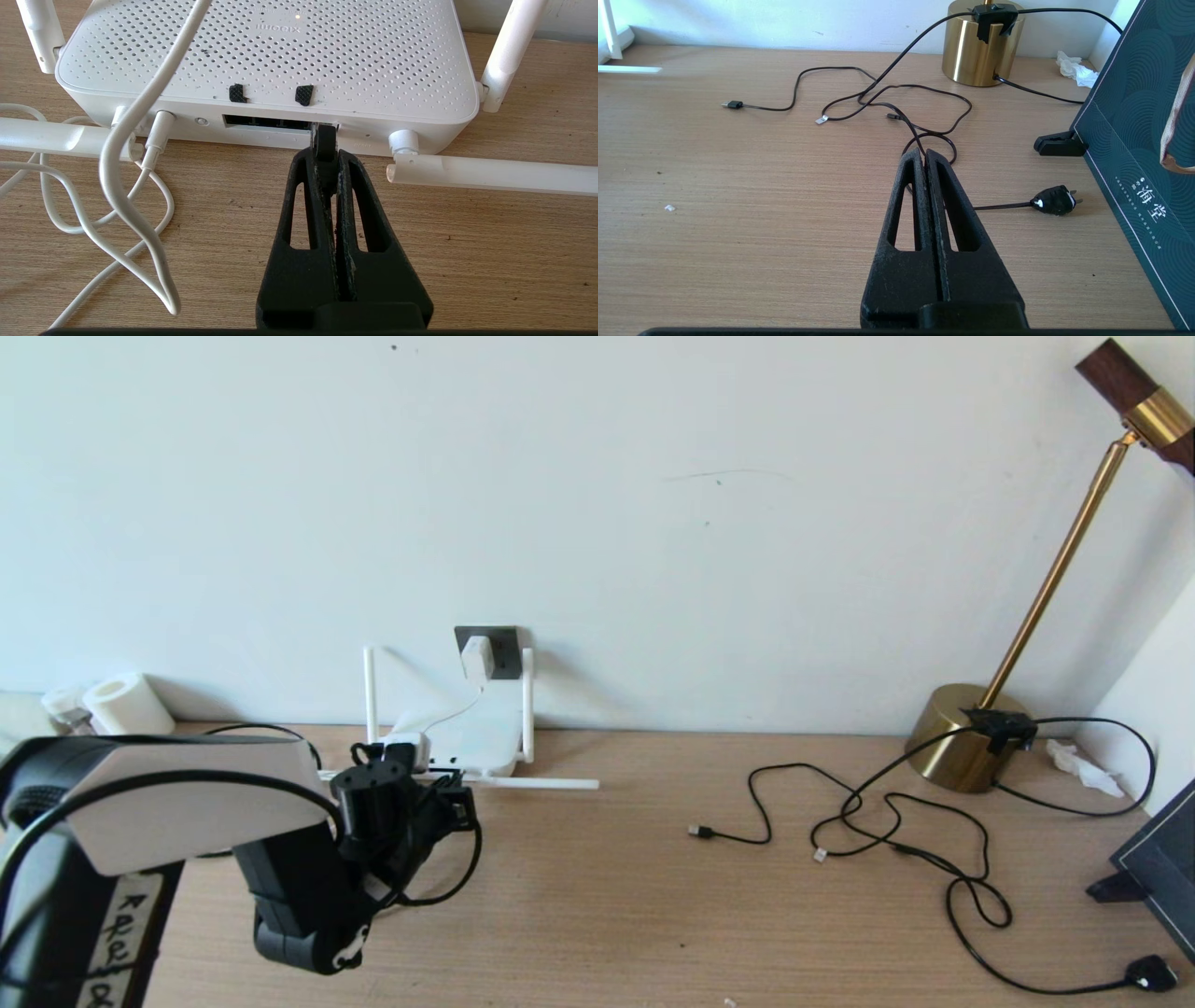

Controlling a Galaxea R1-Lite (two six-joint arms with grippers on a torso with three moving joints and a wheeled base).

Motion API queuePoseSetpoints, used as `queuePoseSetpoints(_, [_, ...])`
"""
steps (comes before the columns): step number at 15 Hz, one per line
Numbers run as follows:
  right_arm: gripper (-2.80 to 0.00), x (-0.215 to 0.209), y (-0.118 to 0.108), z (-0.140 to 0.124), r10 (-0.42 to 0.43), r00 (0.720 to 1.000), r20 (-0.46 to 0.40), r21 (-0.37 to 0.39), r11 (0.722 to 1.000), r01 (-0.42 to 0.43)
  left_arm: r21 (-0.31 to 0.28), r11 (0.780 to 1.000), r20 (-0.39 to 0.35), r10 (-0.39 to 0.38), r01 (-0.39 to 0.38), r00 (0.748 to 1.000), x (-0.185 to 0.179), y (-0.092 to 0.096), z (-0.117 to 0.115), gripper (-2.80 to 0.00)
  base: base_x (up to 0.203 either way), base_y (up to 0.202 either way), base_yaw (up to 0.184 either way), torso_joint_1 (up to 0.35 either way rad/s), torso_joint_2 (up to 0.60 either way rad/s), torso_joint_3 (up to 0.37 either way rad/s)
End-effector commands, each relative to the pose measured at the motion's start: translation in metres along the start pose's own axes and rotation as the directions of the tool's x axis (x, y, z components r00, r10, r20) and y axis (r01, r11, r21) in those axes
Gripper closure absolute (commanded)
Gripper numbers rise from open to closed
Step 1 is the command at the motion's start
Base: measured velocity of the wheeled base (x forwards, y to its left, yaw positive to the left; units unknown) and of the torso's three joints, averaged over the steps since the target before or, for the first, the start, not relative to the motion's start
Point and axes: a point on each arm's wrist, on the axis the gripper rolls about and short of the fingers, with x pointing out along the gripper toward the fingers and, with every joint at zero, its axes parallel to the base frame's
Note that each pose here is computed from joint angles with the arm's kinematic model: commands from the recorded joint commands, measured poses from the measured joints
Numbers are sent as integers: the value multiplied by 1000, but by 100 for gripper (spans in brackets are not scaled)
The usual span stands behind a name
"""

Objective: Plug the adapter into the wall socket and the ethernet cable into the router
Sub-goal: Plug cable into router interface

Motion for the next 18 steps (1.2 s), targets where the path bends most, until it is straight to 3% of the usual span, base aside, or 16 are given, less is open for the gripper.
queuePoseSetpoints(1, [0,0,0,0,0,1000,0,0,1000,0,0,1000,-1,1,-1,1000,1,0,-2,0,0,0,0,0,0,0])
queuePoseSetpoints(18, [0,0,0,0,0,1000,-1,0,1000,0,-3,1000,11,-2,2,1000,6,0,-2,0,0,0,0,0,0,0])
